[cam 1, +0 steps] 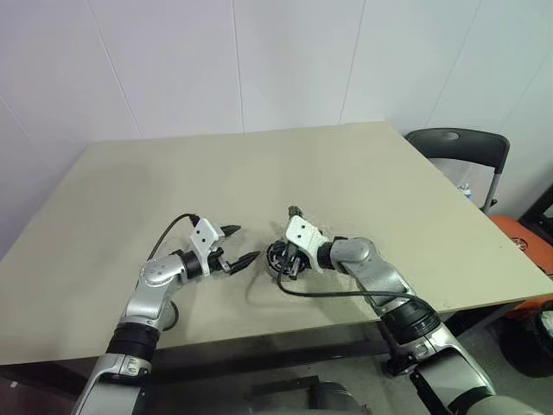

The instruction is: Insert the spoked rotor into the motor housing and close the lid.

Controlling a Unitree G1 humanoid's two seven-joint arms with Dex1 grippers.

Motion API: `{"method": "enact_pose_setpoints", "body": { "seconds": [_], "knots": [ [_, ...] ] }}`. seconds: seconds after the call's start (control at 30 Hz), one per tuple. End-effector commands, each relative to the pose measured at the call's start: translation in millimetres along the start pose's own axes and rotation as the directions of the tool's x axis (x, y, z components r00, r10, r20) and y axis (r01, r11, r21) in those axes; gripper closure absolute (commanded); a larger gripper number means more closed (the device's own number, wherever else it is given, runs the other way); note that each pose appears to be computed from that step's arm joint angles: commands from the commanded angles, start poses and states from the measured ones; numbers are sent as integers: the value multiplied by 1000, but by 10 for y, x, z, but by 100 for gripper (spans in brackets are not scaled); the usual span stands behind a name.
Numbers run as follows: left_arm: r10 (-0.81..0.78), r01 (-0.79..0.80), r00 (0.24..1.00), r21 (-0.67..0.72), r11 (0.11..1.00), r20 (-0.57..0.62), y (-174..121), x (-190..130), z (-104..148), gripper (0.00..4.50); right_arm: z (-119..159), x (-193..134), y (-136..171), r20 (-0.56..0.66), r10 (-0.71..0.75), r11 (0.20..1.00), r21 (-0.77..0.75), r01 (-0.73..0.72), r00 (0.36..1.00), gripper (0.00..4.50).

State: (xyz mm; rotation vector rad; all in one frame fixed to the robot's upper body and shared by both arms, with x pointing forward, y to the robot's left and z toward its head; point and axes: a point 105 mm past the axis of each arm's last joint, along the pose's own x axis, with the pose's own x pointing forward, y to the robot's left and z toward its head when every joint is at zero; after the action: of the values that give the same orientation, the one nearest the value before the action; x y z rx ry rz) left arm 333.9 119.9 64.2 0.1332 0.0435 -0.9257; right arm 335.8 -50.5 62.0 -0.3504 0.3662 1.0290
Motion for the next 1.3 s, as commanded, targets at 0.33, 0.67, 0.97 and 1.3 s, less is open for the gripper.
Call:
{"method": "enact_pose_setpoints", "body": {
  "seconds": [0.33, 0.67, 0.97, 1.3],
  "knots": [
    [-104, 107, 993, -46, 993, 63, -50, 137, 186, 226, 149, -515, -486, 71, -113, 993, 25, 112, 991, 450],
    [-168, 169, 984, -4, 986, 52, -157, 497, 207, 447, 119, -551, -560, 47, -160, 987, 0, 160, 986, 450],
    [-281, 281, 960, 42, 959, -4, -265, 743, 264, 447, 89, -542, -544, 35, -165, 986, -3, 165, 986, 450],
    [-398, 420, 861, 1, 908, -317, -436, 471, -321, 447, 137, -565, -576, 47, -190, 981, -15, 191, 981, 450]
  ]
}}
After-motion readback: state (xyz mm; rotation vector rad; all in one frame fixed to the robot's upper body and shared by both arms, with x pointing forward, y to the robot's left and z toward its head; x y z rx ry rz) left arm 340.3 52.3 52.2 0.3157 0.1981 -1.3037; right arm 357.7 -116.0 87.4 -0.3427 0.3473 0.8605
